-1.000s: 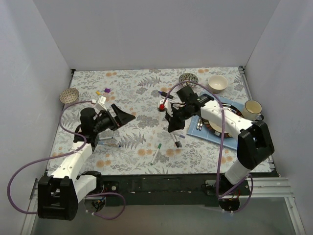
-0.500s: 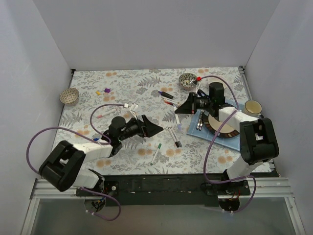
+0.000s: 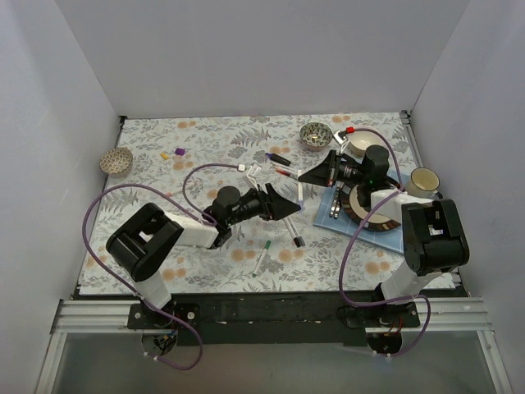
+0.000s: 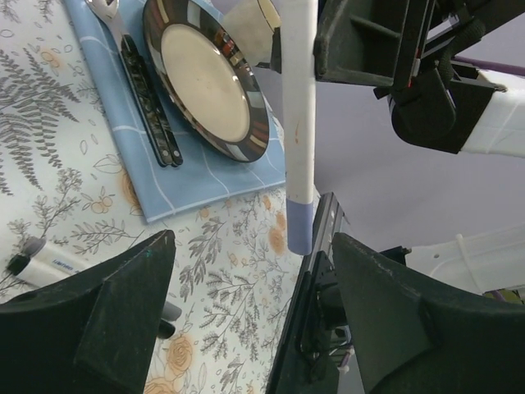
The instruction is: Open the pen caps
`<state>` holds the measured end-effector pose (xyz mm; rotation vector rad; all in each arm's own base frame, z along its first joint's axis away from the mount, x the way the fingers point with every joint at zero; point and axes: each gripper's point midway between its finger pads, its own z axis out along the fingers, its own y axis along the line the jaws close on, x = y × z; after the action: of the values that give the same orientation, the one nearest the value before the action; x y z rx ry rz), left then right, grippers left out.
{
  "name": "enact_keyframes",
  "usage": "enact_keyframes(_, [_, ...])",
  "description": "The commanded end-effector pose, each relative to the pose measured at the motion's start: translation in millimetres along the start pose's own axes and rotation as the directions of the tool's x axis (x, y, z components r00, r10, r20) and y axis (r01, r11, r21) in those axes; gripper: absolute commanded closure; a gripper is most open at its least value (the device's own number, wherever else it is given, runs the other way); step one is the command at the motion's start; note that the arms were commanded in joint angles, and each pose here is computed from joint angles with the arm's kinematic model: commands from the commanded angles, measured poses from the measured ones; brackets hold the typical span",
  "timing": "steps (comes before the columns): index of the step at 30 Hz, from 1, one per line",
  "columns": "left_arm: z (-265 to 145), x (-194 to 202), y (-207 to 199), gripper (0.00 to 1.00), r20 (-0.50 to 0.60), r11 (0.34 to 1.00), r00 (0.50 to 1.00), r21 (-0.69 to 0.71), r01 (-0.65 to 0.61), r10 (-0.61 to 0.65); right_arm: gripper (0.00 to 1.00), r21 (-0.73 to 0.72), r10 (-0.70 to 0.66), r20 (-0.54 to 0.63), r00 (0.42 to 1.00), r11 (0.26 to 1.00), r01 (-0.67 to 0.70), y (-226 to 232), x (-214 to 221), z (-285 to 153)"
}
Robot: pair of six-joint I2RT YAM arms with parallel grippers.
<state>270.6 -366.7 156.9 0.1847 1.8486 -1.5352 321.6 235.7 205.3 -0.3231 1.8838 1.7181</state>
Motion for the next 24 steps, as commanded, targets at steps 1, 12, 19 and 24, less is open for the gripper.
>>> enact_keyframes(1, [13, -10, -31, 0.27, 0.02, 0.995, 0.999, 0.09, -0.03, 0.028, 0.99, -0.029, -0.052, 0.034, 0.998, 0.998, 0.053, 14, -8, -2])
enact_keyframes(12, [26, 0, -40, 0.54, -0.028, 0.991, 1.0, 0.131, -0.005, 0.009, 0.99, -0.025, -0.058, 0.047, 0.997, 0.998, 0.059, 16, -7, -4])
enact_keyframes(19, [29, 2, -40, 1.0, -0.049, 0.992, 0.999, 0.125, 0.015, -0.008, 0.99, -0.028, -0.07, 0.048, 0.996, 0.997, 0.071, 19, -6, -6])
enact_keyframes(24, [18, 5, -35, 1.0, -0.078, 0.997, 0.997, 0.075, 0.003, 0.002, 0.55, -0.092, -0.187, -0.035, 0.982, 0.979, 0.184, 30, -1, -9])
